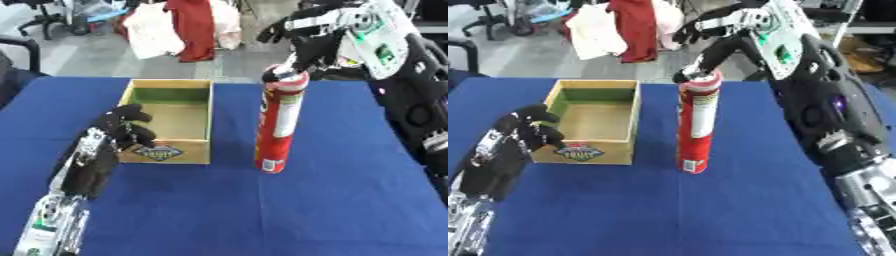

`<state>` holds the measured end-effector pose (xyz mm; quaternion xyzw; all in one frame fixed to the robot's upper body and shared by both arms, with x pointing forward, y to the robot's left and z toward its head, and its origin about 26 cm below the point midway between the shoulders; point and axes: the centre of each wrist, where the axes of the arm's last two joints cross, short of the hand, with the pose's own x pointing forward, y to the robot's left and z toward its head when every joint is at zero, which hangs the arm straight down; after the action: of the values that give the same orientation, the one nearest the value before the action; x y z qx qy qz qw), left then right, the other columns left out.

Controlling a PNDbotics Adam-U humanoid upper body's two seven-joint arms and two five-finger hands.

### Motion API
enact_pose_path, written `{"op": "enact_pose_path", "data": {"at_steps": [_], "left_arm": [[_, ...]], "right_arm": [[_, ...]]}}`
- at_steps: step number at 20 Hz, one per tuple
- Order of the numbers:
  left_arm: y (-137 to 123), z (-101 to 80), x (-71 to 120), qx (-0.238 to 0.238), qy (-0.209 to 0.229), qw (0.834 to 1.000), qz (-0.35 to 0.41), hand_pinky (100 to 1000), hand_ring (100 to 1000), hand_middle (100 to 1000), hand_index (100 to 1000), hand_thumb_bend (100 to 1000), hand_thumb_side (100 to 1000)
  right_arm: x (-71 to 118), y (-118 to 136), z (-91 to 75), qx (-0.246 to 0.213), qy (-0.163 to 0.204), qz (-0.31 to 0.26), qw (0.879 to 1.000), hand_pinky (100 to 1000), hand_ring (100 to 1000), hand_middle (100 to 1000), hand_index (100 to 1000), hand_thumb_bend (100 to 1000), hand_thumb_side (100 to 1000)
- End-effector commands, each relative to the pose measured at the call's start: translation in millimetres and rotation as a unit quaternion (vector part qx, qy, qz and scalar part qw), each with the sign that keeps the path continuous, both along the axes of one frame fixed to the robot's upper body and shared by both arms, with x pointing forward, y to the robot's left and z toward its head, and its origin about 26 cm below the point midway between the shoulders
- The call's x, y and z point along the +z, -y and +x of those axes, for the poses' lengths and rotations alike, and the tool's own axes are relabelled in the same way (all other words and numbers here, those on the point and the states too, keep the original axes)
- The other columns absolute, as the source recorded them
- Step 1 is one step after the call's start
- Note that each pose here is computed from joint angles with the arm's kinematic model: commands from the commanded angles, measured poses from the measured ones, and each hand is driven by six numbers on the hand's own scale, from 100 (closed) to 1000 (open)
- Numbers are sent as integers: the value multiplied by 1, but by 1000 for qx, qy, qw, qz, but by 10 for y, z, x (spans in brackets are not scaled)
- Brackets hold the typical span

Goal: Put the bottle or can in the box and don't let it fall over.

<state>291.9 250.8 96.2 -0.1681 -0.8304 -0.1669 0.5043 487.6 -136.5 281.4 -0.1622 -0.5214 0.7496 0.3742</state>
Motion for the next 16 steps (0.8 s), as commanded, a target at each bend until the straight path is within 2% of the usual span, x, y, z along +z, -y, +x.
{"op": "enact_pose_path", "data": {"at_steps": [1, 11, 16], "left_arm": [[-38, 10, 62, 4, 9, 1000, 8, 613, 614, 680, 831, 100, 791], [-47, 12, 63, 6, 9, 1000, 9, 612, 614, 679, 832, 100, 793], [-51, 12, 62, 6, 8, 1000, 10, 611, 614, 679, 831, 100, 794]], "right_arm": [[98, 99, 13, -6, 8, -10, 1000, 1000, 981, 957, 1000, 528, 546], [-80, 250, 72, -23, -18, -27, 999, 981, 977, 954, 1000, 565, 513], [-106, 301, 75, -24, -22, -28, 999, 933, 952, 946, 1000, 550, 506]]}}
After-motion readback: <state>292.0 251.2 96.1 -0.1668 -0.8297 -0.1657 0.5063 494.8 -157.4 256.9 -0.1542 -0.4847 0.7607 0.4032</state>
